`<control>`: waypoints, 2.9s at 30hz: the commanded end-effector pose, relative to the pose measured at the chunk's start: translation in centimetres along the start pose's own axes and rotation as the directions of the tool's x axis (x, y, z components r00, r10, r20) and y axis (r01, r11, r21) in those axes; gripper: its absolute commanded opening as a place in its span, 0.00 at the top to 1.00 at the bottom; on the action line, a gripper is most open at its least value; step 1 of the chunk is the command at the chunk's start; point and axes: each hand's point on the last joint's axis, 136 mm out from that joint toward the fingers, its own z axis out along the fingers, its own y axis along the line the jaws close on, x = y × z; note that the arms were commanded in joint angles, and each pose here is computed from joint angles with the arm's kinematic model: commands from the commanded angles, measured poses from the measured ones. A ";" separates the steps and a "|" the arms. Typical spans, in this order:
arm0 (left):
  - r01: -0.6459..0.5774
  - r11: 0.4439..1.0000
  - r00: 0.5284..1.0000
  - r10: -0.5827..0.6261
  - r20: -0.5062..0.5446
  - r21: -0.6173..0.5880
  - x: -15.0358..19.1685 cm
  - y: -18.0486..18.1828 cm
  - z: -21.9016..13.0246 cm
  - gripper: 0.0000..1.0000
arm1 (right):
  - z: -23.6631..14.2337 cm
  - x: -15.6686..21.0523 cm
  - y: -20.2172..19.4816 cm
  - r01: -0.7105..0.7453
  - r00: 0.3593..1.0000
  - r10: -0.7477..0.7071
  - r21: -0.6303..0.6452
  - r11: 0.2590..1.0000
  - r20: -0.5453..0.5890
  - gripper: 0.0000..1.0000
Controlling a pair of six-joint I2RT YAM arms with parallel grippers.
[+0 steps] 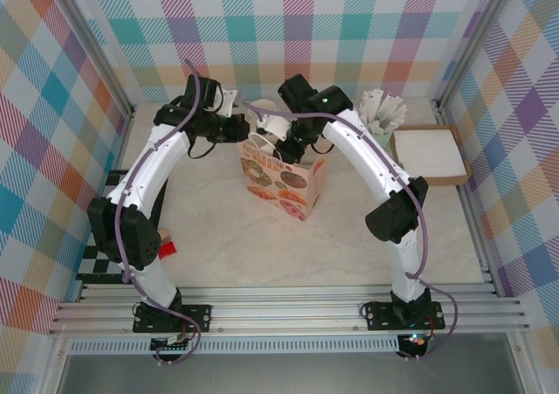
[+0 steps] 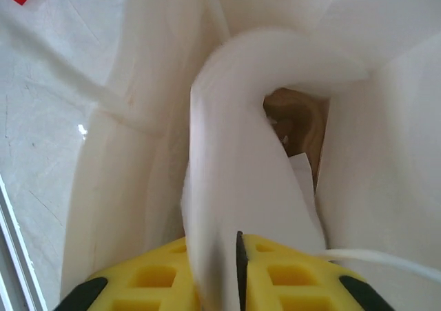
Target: Pack the takeout coffee
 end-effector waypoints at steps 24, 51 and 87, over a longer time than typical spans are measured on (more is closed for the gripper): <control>-0.070 0.995 0.997 0.073 -0.039 0.072 0.7 -1.9 -0.4 1.00 | -8.6 0.5 -6.2 0.076 0.967 -0.153 0.340 0.937 0.206 0.02; -0.051 0.997 0.998 0.053 -0.040 0.057 0.5 -1.5 0.0 1.00 | -8.7 5.2 -6.1 0.343 0.894 -0.444 0.557 0.757 0.053 0.14; -0.027 0.997 0.999 0.028 -0.021 0.068 0.0 -1.5 0.4 1.00 | -3.4 -0.1 -4.7 0.364 0.852 -0.465 0.366 0.856 0.240 0.53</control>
